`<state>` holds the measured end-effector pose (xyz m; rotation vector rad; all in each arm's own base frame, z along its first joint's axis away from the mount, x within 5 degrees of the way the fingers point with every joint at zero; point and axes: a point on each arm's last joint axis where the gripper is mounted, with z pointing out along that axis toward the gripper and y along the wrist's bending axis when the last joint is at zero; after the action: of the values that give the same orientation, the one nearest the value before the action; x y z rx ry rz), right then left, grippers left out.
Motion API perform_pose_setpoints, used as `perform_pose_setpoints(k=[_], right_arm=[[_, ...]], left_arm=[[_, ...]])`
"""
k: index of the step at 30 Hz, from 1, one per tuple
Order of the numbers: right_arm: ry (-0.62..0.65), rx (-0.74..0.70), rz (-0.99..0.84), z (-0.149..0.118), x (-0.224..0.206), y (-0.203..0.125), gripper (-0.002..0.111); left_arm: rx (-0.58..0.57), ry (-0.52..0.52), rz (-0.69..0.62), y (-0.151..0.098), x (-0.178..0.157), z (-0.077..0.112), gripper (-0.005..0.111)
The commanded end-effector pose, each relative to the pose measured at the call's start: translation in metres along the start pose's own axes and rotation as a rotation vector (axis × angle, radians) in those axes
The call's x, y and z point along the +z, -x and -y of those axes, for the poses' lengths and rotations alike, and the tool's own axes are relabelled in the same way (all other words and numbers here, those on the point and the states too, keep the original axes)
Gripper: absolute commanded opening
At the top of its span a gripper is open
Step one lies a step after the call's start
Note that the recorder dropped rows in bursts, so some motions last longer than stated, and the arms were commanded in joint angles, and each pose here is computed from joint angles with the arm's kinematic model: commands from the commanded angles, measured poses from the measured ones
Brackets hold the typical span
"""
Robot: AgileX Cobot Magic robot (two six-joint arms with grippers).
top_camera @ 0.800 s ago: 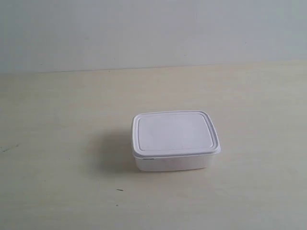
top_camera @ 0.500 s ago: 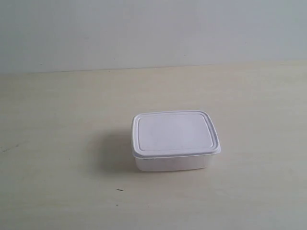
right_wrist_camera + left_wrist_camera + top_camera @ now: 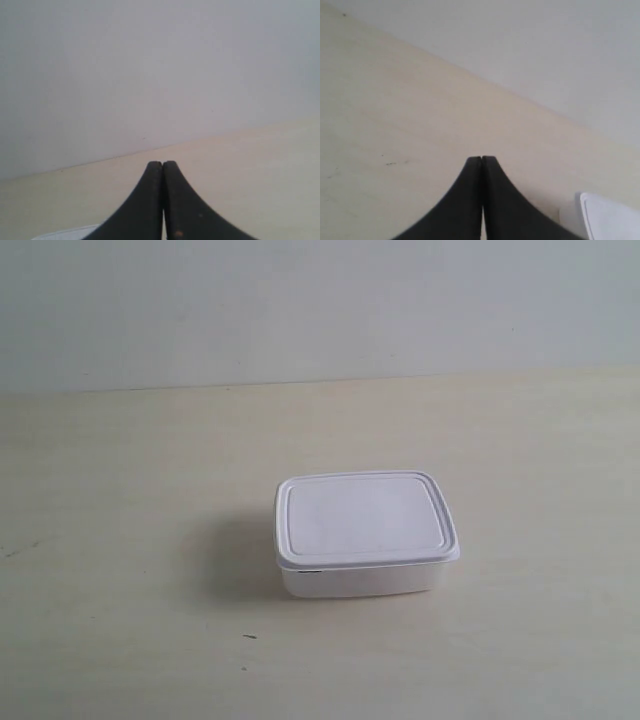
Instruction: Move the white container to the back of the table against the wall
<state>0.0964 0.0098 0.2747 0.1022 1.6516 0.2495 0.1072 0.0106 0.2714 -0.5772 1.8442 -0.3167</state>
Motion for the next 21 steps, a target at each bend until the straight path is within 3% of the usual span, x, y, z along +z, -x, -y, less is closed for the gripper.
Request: perform_pose_setpoints(k=[1, 4, 6, 10, 16, 21], right_arm=[[-0.008, -0.024, -0.177, -0.013, 0.056, 0.048, 0.0], [0.01, 0.006, -0.331, -0.025, 0.094, 0.079, 0.0], [0.028, 0.022, -0.423, -0.032, 0.113, 0.094, 0.0], [0.06, 0.046, -0.568, -0.041, 0.134, 0.108, 0.0], [0.154, 0.169, -0.925, -0.055, 0.154, 0.098, 0.0], [0.178, 0.172, -1.161, -0.059, 0.159, 0.061, 0.0]], left_arm=[[0.107, 0.04, -0.284, 0.053, 0.043, 0.029, 0.0], [0.162, -0.068, -0.442, 0.089, 0.072, 0.058, 0.0], [0.147, -0.153, -0.515, 0.1, 0.086, 0.073, 0.0], [0.157, -0.233, -0.54, 0.097, 0.096, 0.093, 0.0], [0.268, -0.362, -0.671, 0.051, 0.1, 0.145, 0.0], [0.373, -0.397, -0.808, -0.01, 0.105, 0.188, 0.0]])
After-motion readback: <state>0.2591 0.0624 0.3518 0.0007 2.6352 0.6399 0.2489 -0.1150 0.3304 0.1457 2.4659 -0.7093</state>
